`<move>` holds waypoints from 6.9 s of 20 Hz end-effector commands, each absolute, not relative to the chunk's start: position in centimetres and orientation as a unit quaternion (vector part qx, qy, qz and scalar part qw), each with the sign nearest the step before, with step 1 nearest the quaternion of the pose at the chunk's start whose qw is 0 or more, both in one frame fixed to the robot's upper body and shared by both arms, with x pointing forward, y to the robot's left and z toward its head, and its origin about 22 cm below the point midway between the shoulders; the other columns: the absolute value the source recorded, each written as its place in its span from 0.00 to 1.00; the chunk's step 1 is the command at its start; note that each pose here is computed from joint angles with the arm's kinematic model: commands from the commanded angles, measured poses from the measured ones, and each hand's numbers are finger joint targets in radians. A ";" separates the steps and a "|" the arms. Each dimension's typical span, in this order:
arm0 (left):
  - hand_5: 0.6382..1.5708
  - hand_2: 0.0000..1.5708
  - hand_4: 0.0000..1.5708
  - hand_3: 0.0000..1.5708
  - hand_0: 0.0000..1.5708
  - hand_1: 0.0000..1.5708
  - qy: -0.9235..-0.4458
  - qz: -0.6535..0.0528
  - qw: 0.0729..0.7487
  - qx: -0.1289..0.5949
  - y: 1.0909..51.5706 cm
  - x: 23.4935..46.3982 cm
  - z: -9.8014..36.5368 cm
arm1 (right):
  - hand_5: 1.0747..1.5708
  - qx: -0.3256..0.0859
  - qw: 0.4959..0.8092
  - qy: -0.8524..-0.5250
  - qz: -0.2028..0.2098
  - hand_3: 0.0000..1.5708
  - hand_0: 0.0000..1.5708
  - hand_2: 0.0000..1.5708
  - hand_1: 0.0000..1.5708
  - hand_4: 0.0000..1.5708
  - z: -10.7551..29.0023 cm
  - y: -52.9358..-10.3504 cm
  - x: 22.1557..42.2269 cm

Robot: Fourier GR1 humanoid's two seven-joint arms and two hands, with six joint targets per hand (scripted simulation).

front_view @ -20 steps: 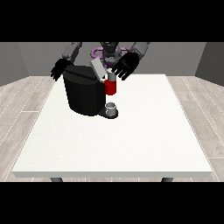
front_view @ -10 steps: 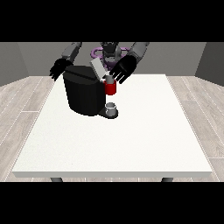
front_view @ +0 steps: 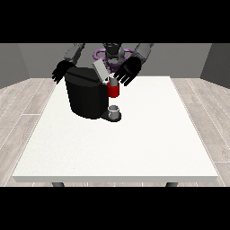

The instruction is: Insert the coffee pod into the coffee machine and close the lid

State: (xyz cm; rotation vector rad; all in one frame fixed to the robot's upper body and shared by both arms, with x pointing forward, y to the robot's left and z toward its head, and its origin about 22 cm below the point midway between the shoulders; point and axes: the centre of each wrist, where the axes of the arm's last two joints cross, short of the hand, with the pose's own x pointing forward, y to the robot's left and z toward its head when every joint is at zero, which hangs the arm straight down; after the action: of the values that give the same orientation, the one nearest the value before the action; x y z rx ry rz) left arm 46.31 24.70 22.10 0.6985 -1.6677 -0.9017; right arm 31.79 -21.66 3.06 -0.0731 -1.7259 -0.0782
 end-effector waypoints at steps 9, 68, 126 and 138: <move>1.00 0.75 0.29 0.65 0.73 0.73 -0.687 -0.392 0.534 0.299 24.7 46.3 21.9 | 1.00 -0.027 0.659 -0.750 -0.045 0.00 0.00 0.00 0.00 0.25 2.9 -21.6 31.6; 1.00 0.00 0.00 0.00 0.00 0.00 -0.665 -0.106 0.739 -0.017 26.9 36.6 -3.2 | 1.00 -0.039 0.708 -0.705 0.016 0.00 0.00 0.00 0.00 0.00 3.7 -26.6 28.6; 1.00 0.00 0.00 0.00 0.00 0.00 -0.751 -0.060 0.657 -0.019 28.5 30.5 2.8 | 1.00 0.017 0.634 -0.760 0.139 0.00 0.00 0.00 0.00 0.00 6.7 -20.2 38.8; 1.00 0.00 0.10 0.00 0.00 0.00 -0.744 -0.051 0.666 -0.021 26.8 30.5 2.0 | 1.00 -0.008 0.614 -0.765 0.196 0.00 0.00 0.00 0.00 0.14 11.0 -18.2 41.0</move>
State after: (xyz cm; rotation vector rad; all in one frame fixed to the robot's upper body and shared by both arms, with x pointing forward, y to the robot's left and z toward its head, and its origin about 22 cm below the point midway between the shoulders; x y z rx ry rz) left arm 30.23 27.69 1.95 -0.0397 -1.6764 -0.1181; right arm 40.29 -18.63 9.64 0.0118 -1.7447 0.3962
